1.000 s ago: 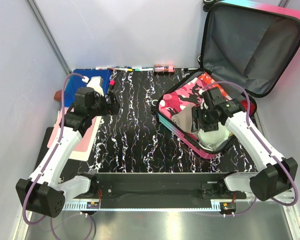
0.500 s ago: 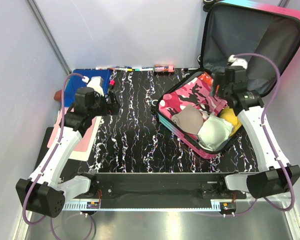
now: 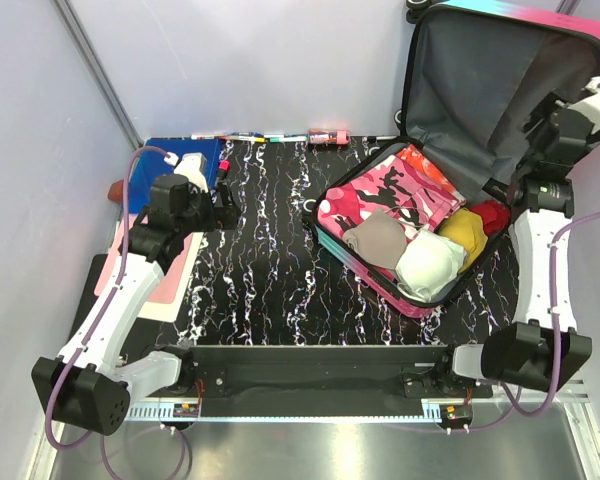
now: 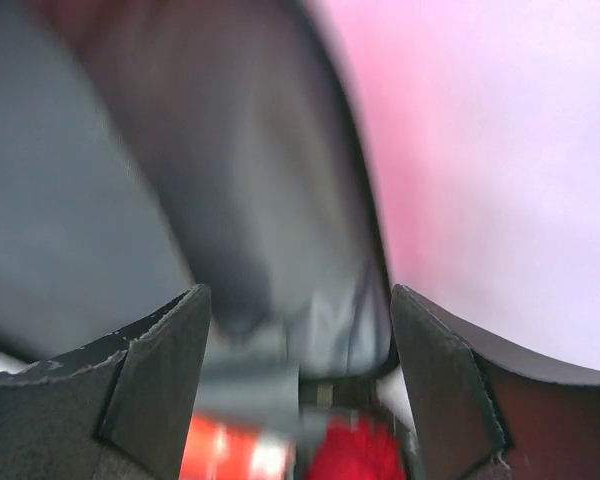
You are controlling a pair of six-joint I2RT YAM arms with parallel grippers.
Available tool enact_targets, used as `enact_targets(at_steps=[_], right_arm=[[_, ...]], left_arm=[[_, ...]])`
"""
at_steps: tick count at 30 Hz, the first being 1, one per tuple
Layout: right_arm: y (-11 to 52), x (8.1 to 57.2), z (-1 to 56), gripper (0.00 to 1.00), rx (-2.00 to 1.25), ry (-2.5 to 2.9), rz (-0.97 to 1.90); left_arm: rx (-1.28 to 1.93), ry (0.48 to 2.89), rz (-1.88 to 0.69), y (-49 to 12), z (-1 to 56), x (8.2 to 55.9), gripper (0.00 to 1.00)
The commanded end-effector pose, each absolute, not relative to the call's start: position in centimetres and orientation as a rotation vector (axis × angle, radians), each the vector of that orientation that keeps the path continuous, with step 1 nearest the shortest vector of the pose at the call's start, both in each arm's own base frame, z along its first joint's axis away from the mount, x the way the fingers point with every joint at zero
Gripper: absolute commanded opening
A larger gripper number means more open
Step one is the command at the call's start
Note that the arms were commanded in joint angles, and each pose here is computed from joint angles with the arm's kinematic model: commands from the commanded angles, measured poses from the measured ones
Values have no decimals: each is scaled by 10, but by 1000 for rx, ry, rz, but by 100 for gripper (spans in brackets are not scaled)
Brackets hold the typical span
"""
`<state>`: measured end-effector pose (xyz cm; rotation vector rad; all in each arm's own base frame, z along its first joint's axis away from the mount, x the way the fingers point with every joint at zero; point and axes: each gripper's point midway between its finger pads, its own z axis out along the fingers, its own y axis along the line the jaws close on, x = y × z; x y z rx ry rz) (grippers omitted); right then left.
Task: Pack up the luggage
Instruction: Close the luggage at the corner of the board.
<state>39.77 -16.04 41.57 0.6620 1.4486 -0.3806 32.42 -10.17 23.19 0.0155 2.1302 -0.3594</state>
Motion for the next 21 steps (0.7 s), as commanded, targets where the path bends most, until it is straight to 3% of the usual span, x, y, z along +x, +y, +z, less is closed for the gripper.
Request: enact_targets(at_steps=[1,21], right_arm=[[-181,407,475,80,600,1187,-378],[-232,475,504,80,453,1080,-523]], left_arm=[[29,2087,-382,-106,240,327,99],[12,2111,-312,-97,230,332,99]])
